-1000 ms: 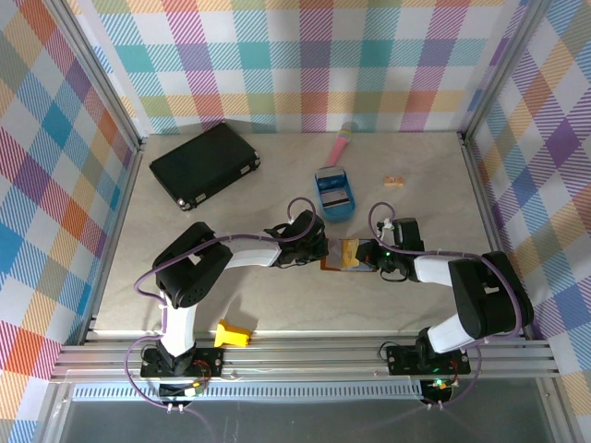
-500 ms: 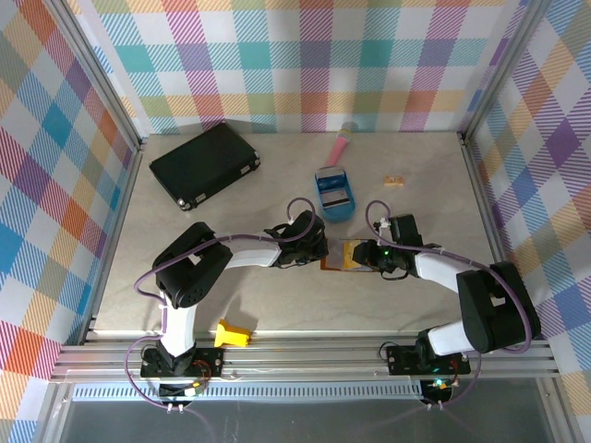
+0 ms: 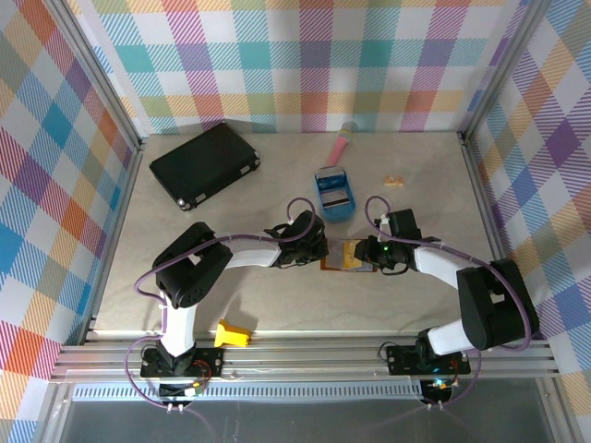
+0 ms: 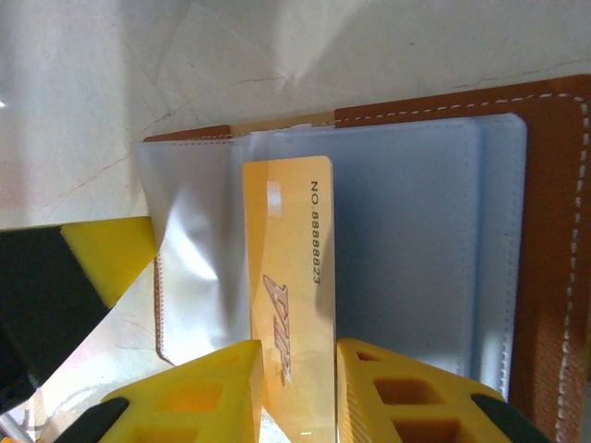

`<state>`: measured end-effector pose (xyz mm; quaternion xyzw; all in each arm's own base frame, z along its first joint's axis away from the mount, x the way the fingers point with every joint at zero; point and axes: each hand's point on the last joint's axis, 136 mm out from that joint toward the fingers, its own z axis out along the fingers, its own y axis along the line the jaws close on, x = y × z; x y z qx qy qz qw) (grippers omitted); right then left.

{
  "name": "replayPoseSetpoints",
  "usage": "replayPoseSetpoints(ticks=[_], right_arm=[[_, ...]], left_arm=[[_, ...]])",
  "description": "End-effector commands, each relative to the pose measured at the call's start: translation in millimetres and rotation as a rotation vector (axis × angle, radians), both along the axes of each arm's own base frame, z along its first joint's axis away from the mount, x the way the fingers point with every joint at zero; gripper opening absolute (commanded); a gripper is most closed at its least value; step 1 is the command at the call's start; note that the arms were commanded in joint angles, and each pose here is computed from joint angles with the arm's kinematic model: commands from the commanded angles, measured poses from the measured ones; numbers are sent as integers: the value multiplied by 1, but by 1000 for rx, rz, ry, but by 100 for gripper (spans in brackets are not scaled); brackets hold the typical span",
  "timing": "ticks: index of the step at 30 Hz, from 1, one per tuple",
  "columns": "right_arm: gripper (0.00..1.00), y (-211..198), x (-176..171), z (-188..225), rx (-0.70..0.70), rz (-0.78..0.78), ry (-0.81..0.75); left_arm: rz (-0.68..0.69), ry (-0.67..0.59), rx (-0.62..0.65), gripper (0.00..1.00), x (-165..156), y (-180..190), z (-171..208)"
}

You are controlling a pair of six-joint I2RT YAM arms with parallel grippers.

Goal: Put the credit cards into the card holder

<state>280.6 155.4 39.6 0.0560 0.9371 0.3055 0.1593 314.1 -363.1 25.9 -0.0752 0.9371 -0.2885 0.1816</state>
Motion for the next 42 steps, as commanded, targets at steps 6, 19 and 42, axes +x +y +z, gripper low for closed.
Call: replayPoseSetpoints(ticks=[6,19,42], right_arm=[[21,-5,3,-4,-35,-18,23],[4,-7,3,-3,-43,-14,6],[0,2,-7,-27,-13,50,89]], left_arm=[[-13,88,94,0,-21,13,-38],[-7,87,94,0,-22,16,-39],[4,117,151,0,-25,23,-46]])
